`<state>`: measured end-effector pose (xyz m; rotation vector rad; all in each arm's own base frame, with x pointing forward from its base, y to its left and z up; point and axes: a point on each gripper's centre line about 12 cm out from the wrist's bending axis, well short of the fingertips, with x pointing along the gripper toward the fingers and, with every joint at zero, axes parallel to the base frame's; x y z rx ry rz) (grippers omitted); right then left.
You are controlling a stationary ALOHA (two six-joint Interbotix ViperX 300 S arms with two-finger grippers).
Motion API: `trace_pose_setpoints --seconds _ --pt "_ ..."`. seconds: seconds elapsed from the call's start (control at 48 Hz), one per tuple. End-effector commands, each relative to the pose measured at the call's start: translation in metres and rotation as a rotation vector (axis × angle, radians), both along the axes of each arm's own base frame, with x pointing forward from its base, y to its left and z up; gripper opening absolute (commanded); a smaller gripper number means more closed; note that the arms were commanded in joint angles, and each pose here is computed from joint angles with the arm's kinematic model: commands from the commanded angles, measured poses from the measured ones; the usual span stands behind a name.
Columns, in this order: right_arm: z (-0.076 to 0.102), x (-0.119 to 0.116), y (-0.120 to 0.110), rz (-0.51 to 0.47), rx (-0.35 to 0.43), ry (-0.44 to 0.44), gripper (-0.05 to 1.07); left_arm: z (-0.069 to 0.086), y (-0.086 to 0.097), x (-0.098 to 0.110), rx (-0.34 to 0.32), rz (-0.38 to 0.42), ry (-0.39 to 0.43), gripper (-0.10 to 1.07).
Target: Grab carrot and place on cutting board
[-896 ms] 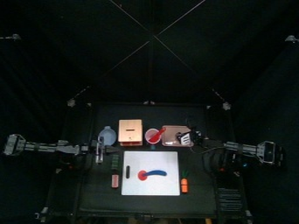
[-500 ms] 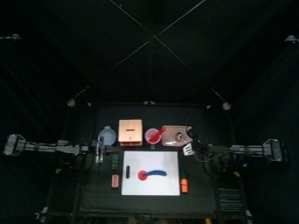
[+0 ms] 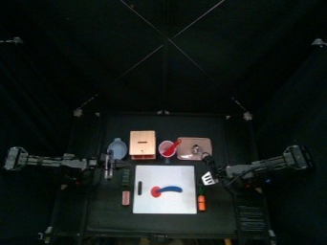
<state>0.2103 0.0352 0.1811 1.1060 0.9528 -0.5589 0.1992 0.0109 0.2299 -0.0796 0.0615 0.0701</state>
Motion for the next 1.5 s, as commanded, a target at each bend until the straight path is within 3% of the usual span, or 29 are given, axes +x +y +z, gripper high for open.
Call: trace_pose_setpoints --seconds 0.0,0.188,0.396,0.667,1.271,1.479 --pt "0.001 0.003 0.011 0.01 0.041 0.01 0.89 0.004 0.0 0.002 -0.001 0.002 -0.014 0.07" --pt "-0.01 0.005 0.033 0.002 0.095 0.087 0.89 0.003 0.001 0.002 0.001 0.004 -0.011 0.2" --pt "-0.022 0.006 0.037 -0.048 0.065 0.154 0.89 0.003 0.001 0.002 0.001 0.004 -0.011 0.3" --pt "-0.04 0.014 0.036 -0.128 0.018 0.213 0.89 0.001 0.001 0.001 -0.001 0.003 -0.003 0.3" --pt "-0.064 0.029 0.047 -0.157 -0.008 0.316 0.88 0.0 0.001 0.001 0.0 0.003 0.002 0.3" --pt "-0.064 0.028 0.046 -0.157 -0.021 0.332 0.78 -0.001 0.001 0.0 -0.002 0.003 0.003 0.3"
